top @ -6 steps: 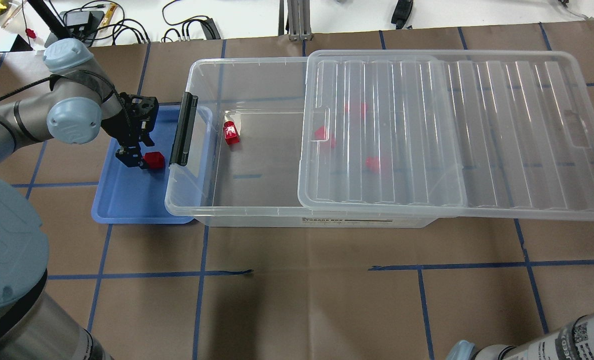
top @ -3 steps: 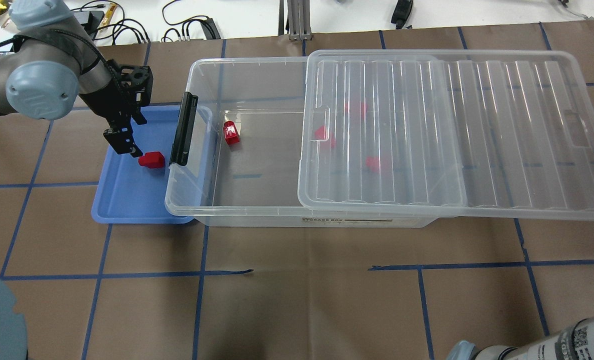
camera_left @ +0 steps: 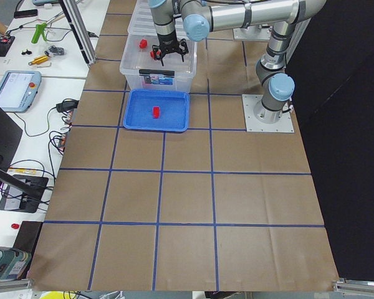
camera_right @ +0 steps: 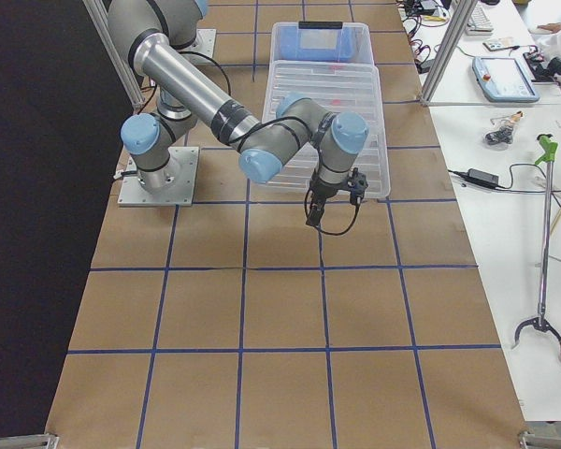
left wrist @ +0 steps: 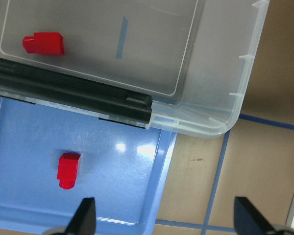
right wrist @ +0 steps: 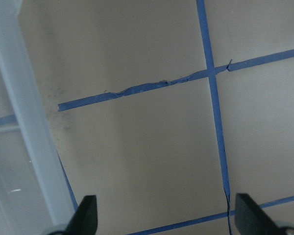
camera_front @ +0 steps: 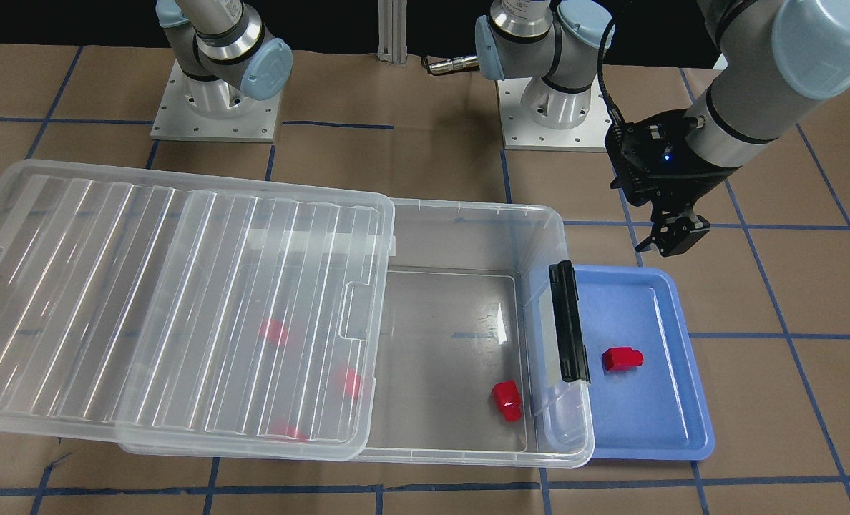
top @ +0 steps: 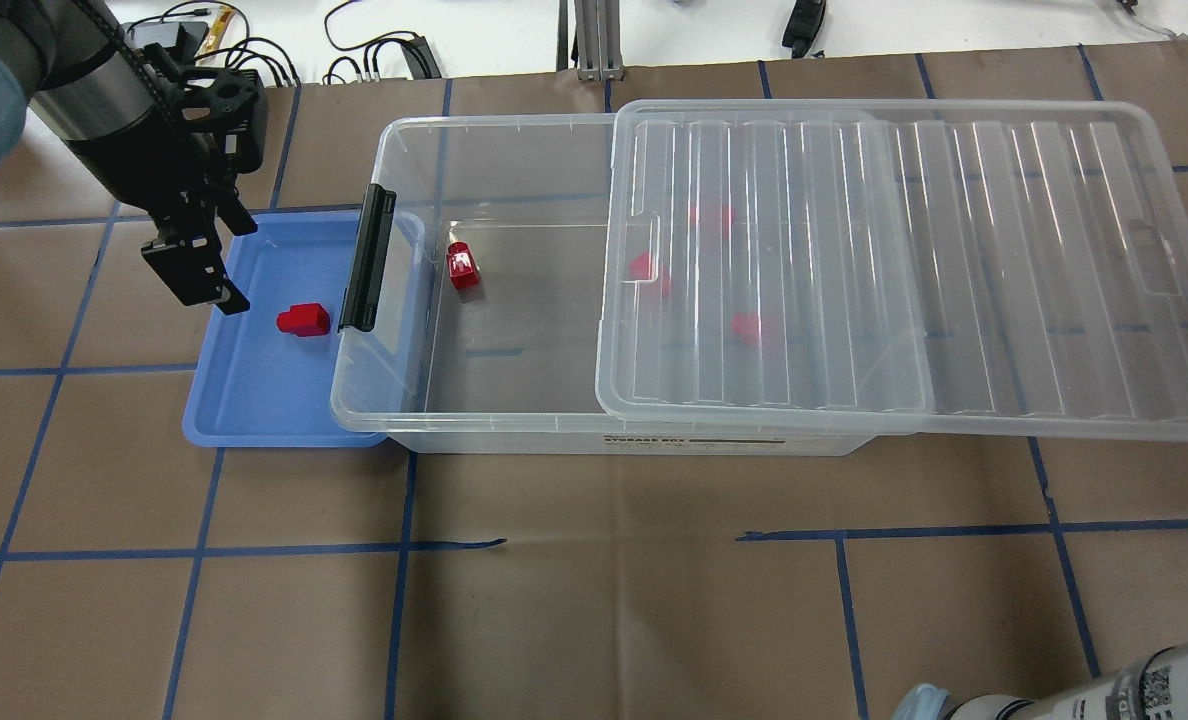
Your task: Place red block in blue tray from box
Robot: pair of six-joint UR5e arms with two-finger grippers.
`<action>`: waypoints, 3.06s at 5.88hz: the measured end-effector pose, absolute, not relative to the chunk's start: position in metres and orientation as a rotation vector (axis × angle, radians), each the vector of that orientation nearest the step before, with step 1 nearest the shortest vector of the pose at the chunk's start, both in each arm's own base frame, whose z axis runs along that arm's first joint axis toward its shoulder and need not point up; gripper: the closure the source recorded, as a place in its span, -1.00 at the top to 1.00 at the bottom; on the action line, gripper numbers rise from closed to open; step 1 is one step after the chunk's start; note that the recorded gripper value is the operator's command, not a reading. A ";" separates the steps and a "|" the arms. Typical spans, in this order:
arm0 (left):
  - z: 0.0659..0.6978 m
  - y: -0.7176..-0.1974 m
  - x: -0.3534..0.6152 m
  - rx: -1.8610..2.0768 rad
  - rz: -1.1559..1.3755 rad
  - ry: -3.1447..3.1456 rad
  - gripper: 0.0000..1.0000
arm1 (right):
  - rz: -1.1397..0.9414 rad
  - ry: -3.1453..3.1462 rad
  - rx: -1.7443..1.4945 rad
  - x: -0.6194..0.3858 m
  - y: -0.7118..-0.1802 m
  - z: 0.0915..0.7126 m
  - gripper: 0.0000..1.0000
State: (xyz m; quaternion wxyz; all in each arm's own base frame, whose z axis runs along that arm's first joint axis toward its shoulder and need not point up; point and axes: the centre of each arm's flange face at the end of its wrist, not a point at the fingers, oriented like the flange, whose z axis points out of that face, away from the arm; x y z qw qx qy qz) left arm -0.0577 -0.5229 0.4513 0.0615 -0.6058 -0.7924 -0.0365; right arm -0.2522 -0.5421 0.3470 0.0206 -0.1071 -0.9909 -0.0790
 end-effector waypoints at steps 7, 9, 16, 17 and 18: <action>0.484 -0.504 -0.135 -0.529 0.010 -3.077 0.96 | -0.242 -3.078 -0.326 -0.199 -0.539 0.350 1.00; 0.490 -0.492 -0.135 -0.274 0.015 -3.141 0.96 | -0.267 -3.085 -0.301 -0.192 -0.537 0.342 1.00; 0.495 -0.483 -0.132 -0.205 0.020 -3.169 0.96 | -0.163 -3.081 0.100 -0.164 -0.560 0.325 1.00; 0.495 -0.483 -0.132 -0.205 0.019 -3.169 0.96 | -0.153 -3.076 0.131 -0.150 -0.564 0.327 1.00; 0.495 -0.483 -0.132 -0.205 0.018 -3.168 0.96 | -0.145 -3.073 0.141 -0.139 -0.567 0.329 1.00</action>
